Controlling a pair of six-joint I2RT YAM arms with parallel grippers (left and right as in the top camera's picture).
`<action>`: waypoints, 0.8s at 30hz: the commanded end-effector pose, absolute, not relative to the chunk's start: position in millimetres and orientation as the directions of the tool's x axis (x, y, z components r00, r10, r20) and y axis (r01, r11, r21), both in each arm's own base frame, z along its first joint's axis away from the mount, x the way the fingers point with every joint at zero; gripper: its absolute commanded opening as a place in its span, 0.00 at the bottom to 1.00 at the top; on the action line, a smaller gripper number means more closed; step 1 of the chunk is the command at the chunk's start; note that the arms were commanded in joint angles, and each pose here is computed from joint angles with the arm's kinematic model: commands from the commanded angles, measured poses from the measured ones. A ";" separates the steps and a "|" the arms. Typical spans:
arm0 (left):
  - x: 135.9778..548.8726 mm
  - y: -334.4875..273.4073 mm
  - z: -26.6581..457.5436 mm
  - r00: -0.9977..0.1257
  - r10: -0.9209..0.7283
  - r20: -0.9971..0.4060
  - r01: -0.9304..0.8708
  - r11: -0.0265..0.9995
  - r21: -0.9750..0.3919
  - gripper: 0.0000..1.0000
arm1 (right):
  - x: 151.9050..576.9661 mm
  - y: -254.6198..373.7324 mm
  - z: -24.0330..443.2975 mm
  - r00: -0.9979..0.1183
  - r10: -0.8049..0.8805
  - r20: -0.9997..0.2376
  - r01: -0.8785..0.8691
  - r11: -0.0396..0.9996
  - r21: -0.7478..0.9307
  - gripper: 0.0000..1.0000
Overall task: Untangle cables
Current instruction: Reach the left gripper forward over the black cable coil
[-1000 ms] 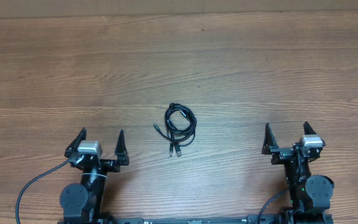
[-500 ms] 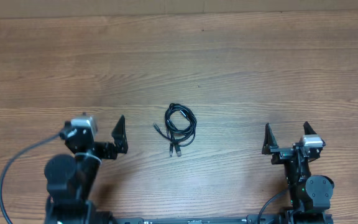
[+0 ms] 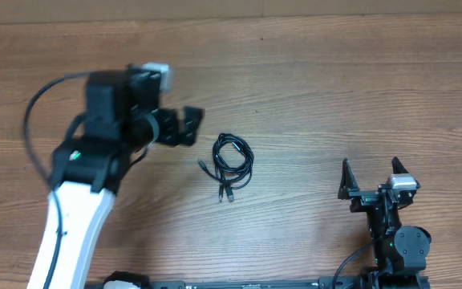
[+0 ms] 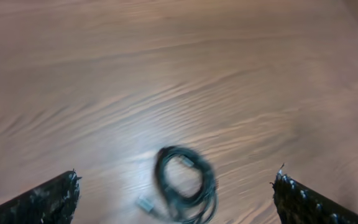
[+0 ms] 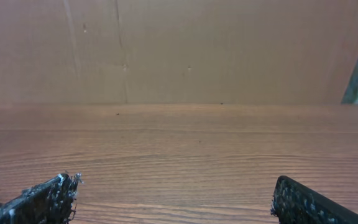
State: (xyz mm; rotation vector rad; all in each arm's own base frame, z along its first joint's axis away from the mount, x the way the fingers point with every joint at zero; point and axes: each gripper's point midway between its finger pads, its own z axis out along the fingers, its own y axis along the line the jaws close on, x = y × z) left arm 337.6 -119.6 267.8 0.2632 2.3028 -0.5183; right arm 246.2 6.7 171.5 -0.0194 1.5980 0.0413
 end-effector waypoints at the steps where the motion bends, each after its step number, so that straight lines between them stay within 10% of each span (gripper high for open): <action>1: 347.2 -156.9 255.7 -0.705 0.116 -0.700 0.430 0.855 -0.290 1.00 | 246.4 6.0 169.9 -0.023 0.009 -1.000 -0.033 0.999 0.010 1.00; 17: 371.2 -178.0 117.6 -0.921 0.112 -0.373 0.260 0.890 -0.375 1.00 | 246.4 6.1 169.9 -0.023 0.009 -1.000 -0.033 0.999 0.010 1.00; 24: 372.9 -178.2 71.3 -0.953 0.108 -0.282 0.200 0.925 -0.322 0.81 | 246.4 6.1 169.9 -0.023 0.009 -1.000 -0.033 0.999 0.010 1.00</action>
